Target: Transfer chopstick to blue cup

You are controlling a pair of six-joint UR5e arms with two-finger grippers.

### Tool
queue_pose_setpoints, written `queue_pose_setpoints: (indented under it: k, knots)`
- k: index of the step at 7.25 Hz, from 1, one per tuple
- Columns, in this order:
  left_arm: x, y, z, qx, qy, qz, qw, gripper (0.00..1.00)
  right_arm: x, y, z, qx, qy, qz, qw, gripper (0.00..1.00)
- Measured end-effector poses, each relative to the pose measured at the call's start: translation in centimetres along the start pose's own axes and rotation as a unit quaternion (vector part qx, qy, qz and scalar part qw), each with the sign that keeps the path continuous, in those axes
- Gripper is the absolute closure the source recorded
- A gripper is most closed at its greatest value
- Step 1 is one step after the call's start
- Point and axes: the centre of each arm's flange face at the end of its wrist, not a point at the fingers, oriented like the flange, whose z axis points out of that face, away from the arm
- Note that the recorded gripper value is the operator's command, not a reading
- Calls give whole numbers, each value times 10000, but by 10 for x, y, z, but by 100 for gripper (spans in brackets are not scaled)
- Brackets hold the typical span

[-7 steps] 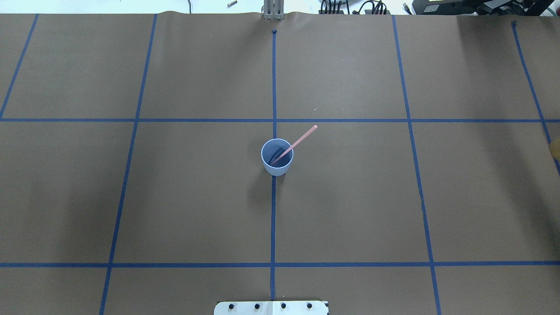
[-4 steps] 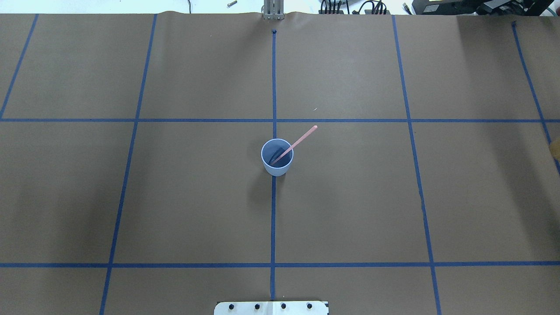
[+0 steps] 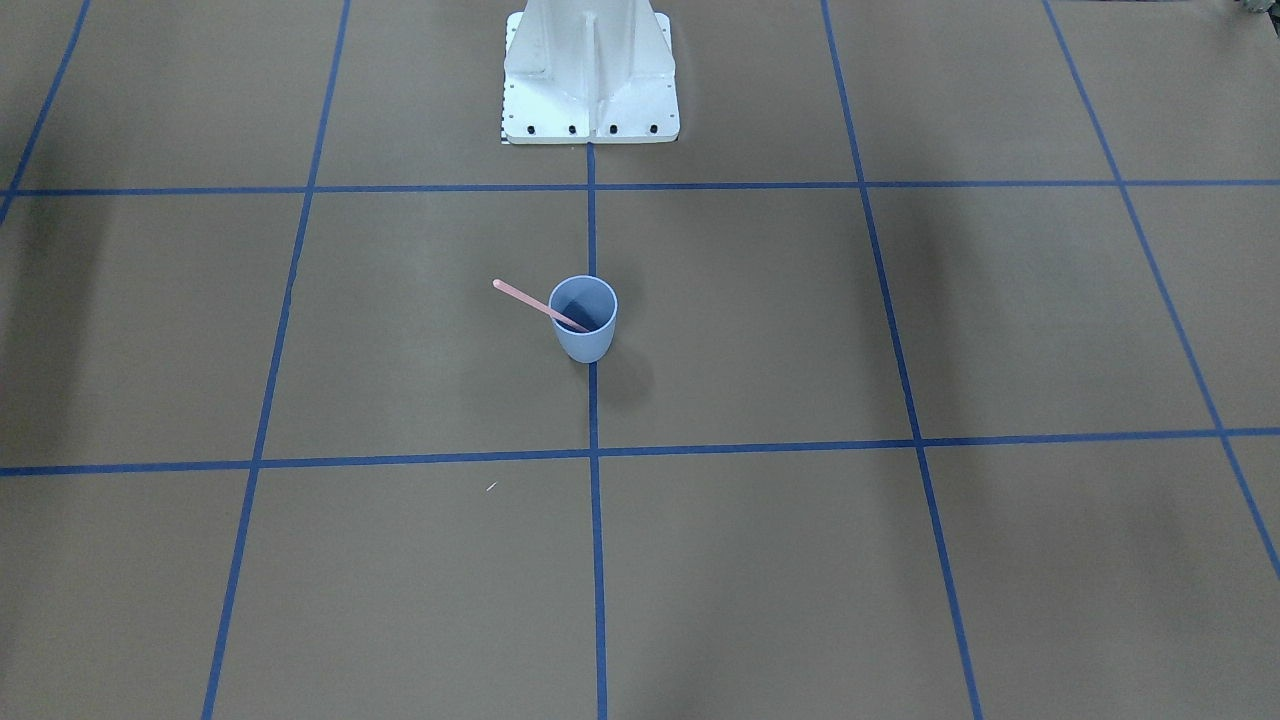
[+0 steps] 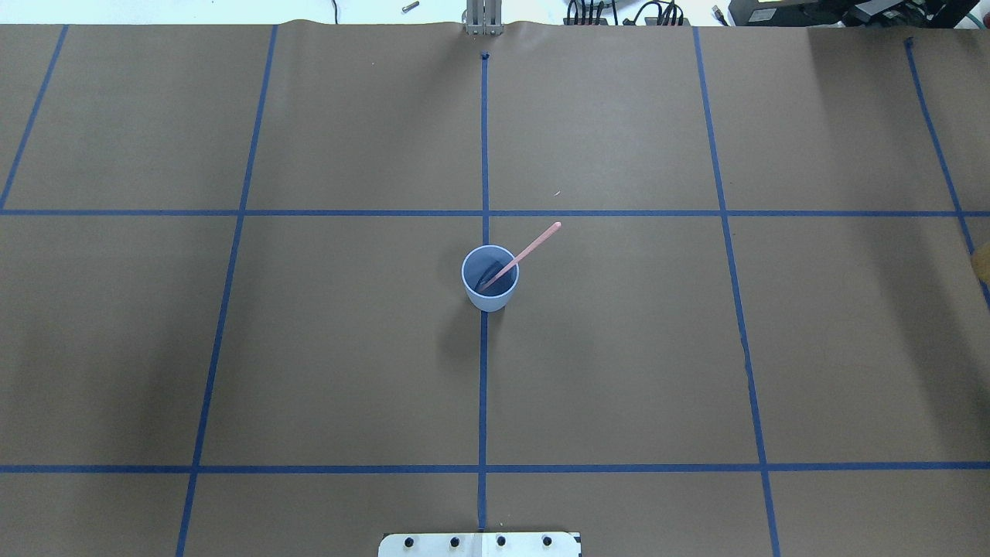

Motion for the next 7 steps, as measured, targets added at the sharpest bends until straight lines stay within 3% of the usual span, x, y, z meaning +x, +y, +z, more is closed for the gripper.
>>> queue_pose_setpoints:
  k: [7]
  knots:
    - [10,-1,-9,105,-63,110,9999,2,-5,-1,7,17,-34,53,10000,0]
